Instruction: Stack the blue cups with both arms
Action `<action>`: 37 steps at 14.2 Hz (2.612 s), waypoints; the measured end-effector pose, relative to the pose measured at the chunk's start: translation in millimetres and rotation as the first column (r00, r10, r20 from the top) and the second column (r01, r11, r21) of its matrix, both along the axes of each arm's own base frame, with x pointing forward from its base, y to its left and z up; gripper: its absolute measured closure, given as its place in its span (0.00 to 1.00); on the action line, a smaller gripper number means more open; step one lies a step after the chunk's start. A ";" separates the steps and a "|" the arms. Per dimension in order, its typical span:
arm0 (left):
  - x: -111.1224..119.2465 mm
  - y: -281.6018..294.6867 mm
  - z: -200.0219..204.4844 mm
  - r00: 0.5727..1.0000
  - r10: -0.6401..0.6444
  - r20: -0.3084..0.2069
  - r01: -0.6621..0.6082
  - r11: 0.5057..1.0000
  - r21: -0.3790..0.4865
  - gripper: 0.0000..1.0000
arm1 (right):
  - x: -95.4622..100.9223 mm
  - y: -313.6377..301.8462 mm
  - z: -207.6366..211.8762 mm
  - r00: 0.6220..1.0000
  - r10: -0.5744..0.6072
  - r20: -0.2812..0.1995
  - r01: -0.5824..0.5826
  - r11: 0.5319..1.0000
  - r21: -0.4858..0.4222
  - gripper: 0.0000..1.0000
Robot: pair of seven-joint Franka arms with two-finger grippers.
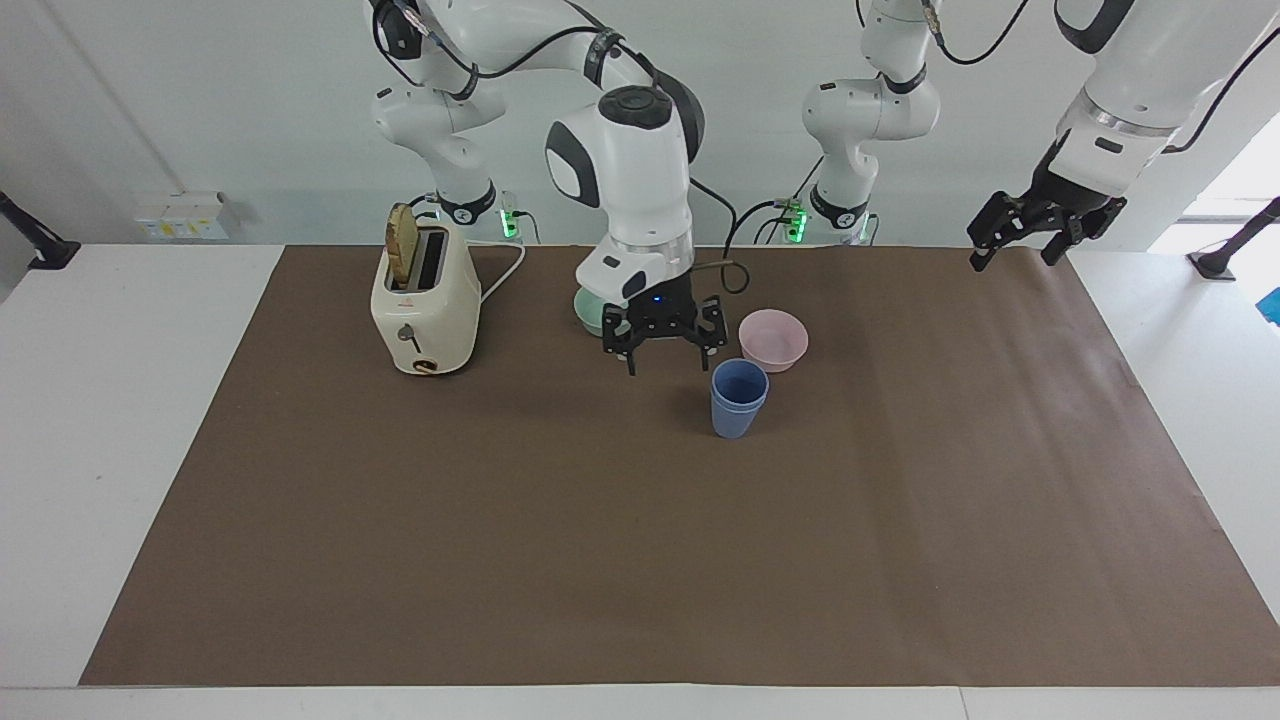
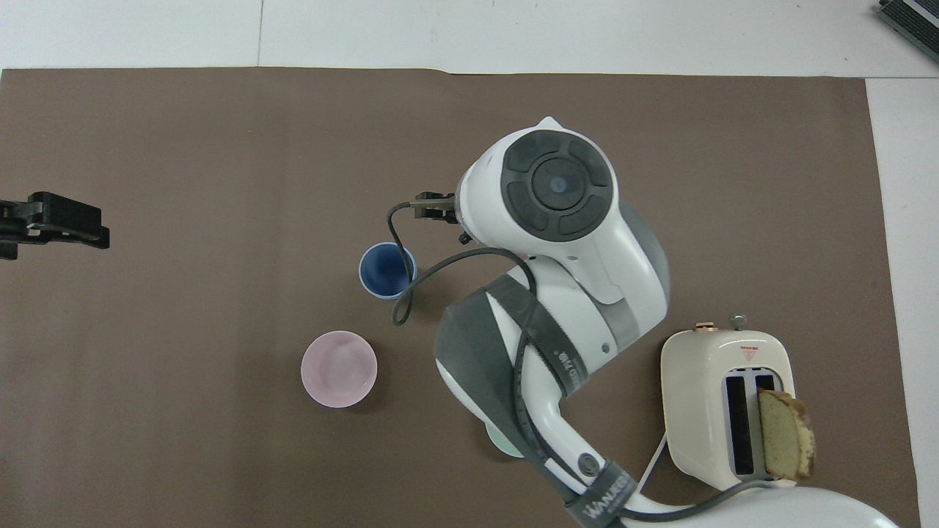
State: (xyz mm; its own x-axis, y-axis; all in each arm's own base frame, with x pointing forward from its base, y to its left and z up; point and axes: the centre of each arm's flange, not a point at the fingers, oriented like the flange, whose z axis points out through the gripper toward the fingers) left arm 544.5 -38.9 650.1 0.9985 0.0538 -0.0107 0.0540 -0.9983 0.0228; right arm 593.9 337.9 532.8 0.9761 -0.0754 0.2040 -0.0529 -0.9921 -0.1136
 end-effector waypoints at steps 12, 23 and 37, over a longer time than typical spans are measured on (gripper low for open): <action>0.0 0.0 0.0 1.000 0.000 0.000 0.000 1.000 0.000 0.00 | -21.6 -201.1 123.7 0.980 -0.190 -0.056 0.185 0.979 -0.089 0.00; 0.0 0.0 0.0 1.000 0.000 0.000 0.000 1.000 0.000 0.00 | -73.4 -344.9 176.5 0.969 -0.204 -0.140 0.192 0.977 -0.098 0.00; 0.0 0.0 0.0 1.000 0.000 0.000 0.000 1.000 0.000 0.00 | -71.8 -348.4 155.5 0.976 -0.117 -0.181 0.099 0.989 -0.106 0.00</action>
